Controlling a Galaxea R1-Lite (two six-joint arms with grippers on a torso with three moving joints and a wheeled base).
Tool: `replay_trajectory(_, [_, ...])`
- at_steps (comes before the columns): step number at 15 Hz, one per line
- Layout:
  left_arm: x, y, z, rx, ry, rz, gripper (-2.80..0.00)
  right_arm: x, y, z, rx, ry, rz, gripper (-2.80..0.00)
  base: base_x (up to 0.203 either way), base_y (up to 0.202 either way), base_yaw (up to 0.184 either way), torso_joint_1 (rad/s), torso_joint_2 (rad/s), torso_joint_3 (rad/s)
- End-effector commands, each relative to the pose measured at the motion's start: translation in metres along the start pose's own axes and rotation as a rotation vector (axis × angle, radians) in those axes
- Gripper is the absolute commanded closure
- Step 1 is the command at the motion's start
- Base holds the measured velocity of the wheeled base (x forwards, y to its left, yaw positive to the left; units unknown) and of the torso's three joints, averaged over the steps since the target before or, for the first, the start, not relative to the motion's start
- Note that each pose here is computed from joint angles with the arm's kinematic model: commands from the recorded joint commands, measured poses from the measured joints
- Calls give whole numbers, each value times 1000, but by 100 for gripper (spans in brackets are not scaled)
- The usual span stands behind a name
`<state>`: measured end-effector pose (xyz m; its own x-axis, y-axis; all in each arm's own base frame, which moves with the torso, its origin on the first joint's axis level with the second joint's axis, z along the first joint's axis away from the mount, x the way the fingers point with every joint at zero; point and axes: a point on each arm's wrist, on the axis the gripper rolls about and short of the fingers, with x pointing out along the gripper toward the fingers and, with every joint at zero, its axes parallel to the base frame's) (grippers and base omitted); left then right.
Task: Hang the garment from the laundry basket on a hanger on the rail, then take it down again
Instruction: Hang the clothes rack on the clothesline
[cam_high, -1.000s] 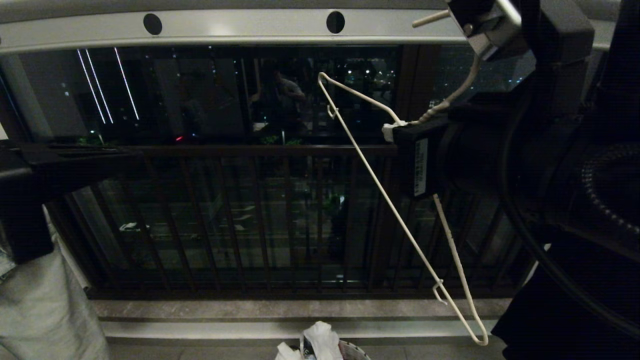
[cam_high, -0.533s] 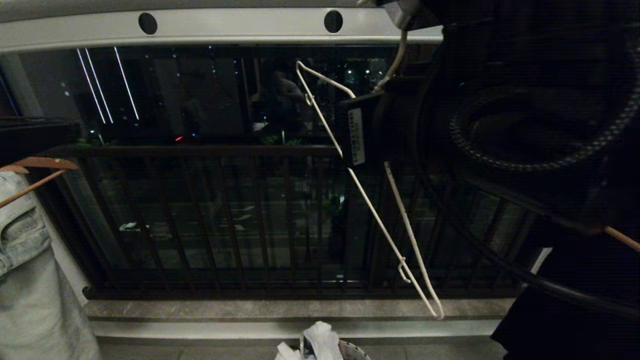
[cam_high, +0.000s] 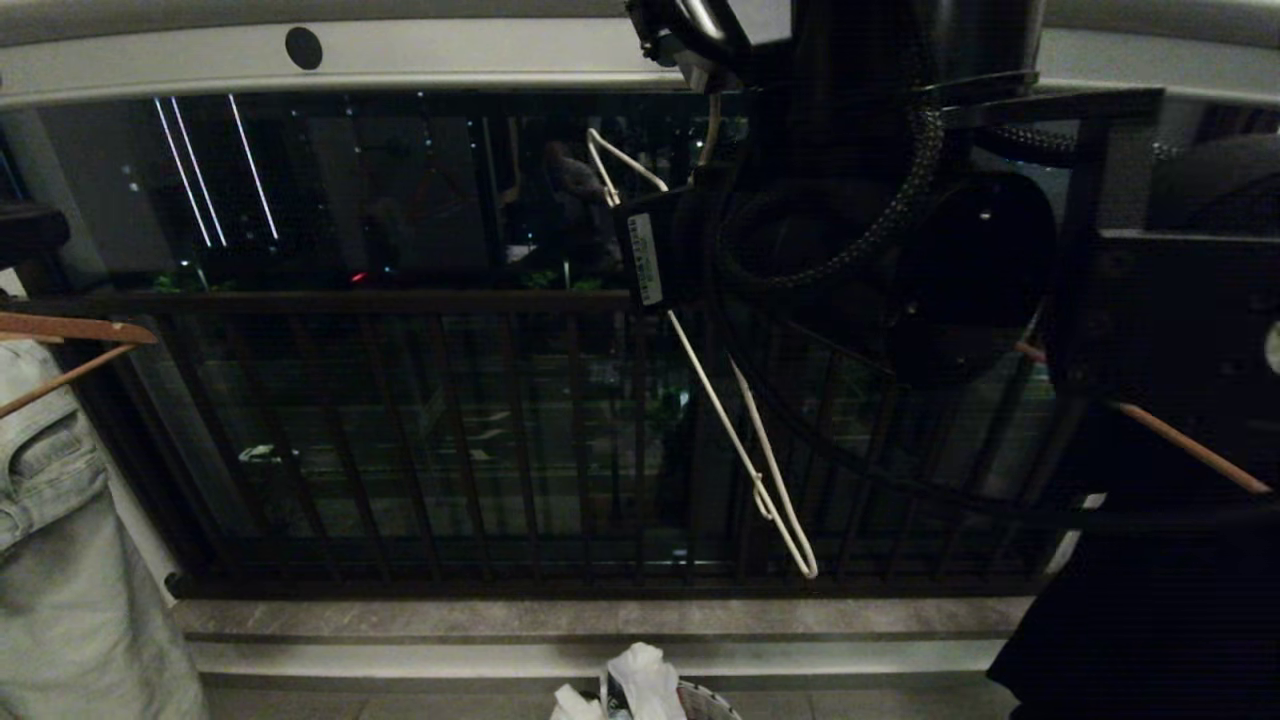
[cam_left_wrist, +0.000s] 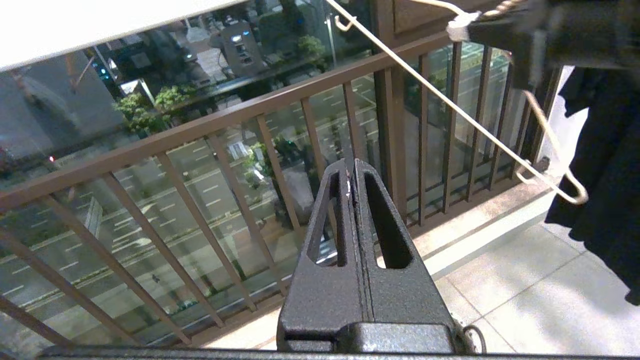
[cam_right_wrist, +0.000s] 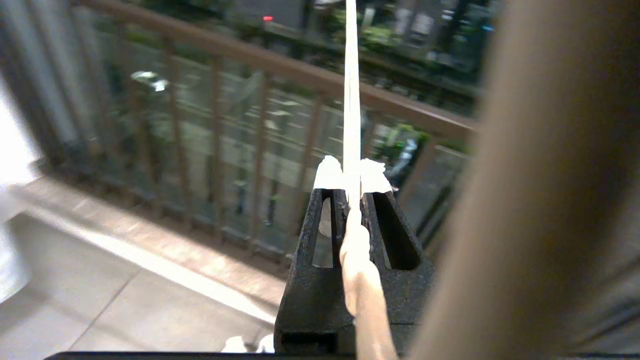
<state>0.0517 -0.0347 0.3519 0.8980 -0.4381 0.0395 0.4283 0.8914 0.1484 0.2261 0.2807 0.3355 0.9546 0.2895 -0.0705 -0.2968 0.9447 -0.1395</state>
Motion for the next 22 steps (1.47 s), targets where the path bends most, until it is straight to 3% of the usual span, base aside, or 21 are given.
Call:
replay_trajectory(1, [-1,0,0,-1,-4,2,0,21,-4,-6,-18,13,-41,0,0,0,0,0,0,0])
replay_trajectory(19, [-3,1,1,1,-11,2,0,65,-27,-4,-107,16,-123,0,0,0,0,0,0,0])
replay_trajectory(22, [-3,1,0,3,-10,2,0,69,-30,-5,-155,18,-118,0,0,0,0,0,0,0])
